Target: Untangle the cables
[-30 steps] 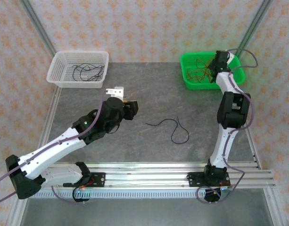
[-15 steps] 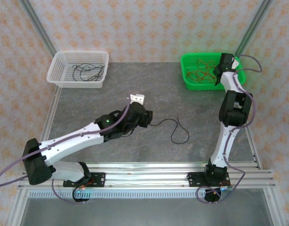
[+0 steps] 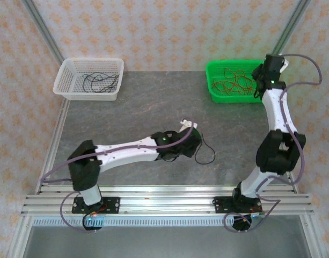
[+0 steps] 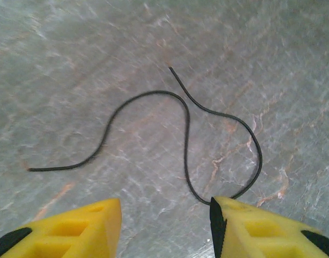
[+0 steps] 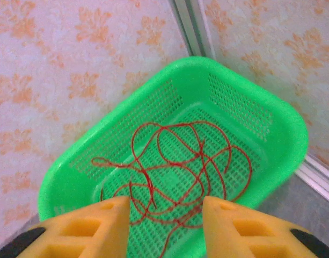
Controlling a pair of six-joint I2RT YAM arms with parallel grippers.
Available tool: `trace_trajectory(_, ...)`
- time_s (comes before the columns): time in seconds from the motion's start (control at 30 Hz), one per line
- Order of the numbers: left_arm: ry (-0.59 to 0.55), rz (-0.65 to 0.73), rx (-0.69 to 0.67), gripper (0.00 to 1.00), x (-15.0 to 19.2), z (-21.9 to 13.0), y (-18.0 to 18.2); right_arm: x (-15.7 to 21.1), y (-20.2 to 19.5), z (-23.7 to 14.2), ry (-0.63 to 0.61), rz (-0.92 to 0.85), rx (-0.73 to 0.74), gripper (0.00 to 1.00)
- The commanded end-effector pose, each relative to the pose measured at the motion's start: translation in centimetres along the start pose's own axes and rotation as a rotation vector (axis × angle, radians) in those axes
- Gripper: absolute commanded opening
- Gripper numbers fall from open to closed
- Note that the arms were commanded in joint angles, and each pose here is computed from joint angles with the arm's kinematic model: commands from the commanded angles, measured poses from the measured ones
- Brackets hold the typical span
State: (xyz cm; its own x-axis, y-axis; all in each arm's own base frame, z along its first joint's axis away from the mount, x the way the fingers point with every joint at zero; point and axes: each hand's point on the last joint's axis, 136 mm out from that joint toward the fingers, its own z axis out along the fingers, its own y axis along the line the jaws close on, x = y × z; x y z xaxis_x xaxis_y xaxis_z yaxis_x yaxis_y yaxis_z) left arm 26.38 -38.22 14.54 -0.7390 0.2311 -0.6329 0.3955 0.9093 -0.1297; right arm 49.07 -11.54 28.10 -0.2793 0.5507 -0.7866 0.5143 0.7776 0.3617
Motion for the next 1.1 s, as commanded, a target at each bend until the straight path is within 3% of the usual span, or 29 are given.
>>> trace_trajectory(0.0, 0.068, 0.074, -0.013, 0.49, 1.0, 1.0, -1.2, 3.2, -0.4, -2.1, 0.047, -0.051, -0.03, 0.41)
trace_trajectory(0.4, 0.202, 0.279, 0.001, 0.53, 2.1, 7.7, -4.1, 10.0, -3.9, -6.5, 0.144, -0.112, -0.058, 0.42)
trace_trajectory(0.67, 0.271, 0.332, -0.091, 0.52, 1.4, 11.1, -1.5, 10.7, -4.3, -7.7, 0.151, -0.116, -0.071, 0.41)
trace_trajectory(1.07, 0.333, 0.368, -0.085, 0.44, 3.1, 13.9, -0.8, 10.9, -4.4, -8.3, 0.148, -0.115, -0.08, 0.41)
